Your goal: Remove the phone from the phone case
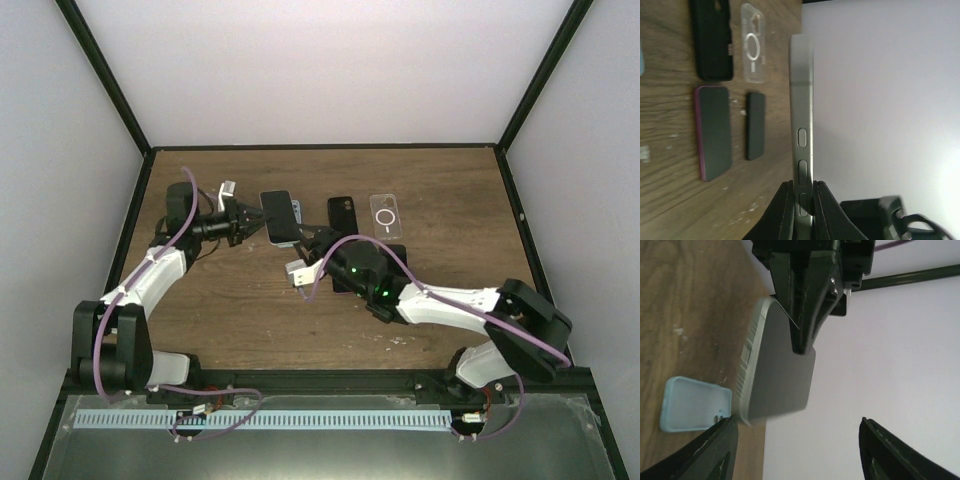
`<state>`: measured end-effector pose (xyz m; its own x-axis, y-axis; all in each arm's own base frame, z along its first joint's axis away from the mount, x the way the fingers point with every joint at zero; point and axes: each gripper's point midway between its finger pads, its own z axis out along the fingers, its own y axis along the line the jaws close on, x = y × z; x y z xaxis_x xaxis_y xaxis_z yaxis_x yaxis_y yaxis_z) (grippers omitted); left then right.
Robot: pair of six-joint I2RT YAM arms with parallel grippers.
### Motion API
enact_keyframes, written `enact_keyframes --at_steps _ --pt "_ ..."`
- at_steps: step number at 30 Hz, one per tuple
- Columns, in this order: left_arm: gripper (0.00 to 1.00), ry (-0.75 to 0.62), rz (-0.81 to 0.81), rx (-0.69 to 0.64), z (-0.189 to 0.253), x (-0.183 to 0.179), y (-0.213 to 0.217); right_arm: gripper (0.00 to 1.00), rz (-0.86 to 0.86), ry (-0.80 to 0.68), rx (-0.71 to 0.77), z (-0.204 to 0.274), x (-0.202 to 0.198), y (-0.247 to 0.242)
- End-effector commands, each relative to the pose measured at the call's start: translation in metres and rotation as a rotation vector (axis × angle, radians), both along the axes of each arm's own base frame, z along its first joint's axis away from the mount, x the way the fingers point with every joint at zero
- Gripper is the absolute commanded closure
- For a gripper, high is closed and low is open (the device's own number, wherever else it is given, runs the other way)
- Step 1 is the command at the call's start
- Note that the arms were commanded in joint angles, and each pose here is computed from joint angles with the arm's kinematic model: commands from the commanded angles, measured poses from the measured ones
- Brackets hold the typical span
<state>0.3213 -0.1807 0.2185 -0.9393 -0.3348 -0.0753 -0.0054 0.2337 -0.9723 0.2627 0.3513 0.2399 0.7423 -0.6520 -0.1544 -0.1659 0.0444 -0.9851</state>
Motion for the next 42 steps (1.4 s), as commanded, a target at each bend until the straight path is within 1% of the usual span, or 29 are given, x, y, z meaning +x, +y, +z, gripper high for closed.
enact_keyframes --at_steps 1,4,7,9,12,14,18,22,28,33,42 --pt "1.00 -0.085 -0.051 0.085 -0.023 -0.016 0.004 0.32 -0.021 0.154 0.003 -0.009 -0.008 -0.020" --pt "1.00 -0.093 -0.092 0.127 -0.041 -0.026 0.005 0.19 -0.042 0.250 -0.002 -0.019 -0.009 -0.033" --pt "1.00 -0.096 -0.115 0.146 -0.055 -0.032 0.005 0.11 -0.079 0.342 0.008 -0.025 -0.006 -0.047" --pt "1.00 -0.080 -0.122 0.159 -0.069 -0.036 0.006 0.09 -0.114 0.393 0.020 -0.028 0.001 -0.056" --pt "1.00 -0.057 -0.123 0.181 -0.090 -0.041 0.007 0.07 -0.179 0.498 0.078 -0.023 0.015 -0.066" --pt "1.00 -0.058 -0.125 0.211 -0.101 -0.041 0.009 0.06 -0.216 0.585 0.115 -0.022 0.023 -0.070" --pt "1.00 -0.020 -0.134 0.224 -0.119 -0.037 0.006 0.04 -0.257 0.689 0.179 -0.018 0.032 -0.081" --pt "1.00 0.013 -0.176 0.242 -0.136 -0.034 -0.008 0.03 -0.262 0.716 0.190 -0.019 0.030 -0.085" --pt "1.00 0.077 -0.178 0.230 -0.154 -0.027 -0.021 0.01 -0.301 0.729 0.205 -0.019 0.036 -0.093" --pt "1.00 0.106 -0.133 0.248 -0.165 -0.016 -0.021 0.00 -0.307 0.743 0.230 -0.014 0.038 -0.094" --pt "1.00 0.139 -0.142 0.303 -0.184 -0.016 -0.028 0.00 -0.307 0.752 0.230 -0.017 0.043 -0.094"
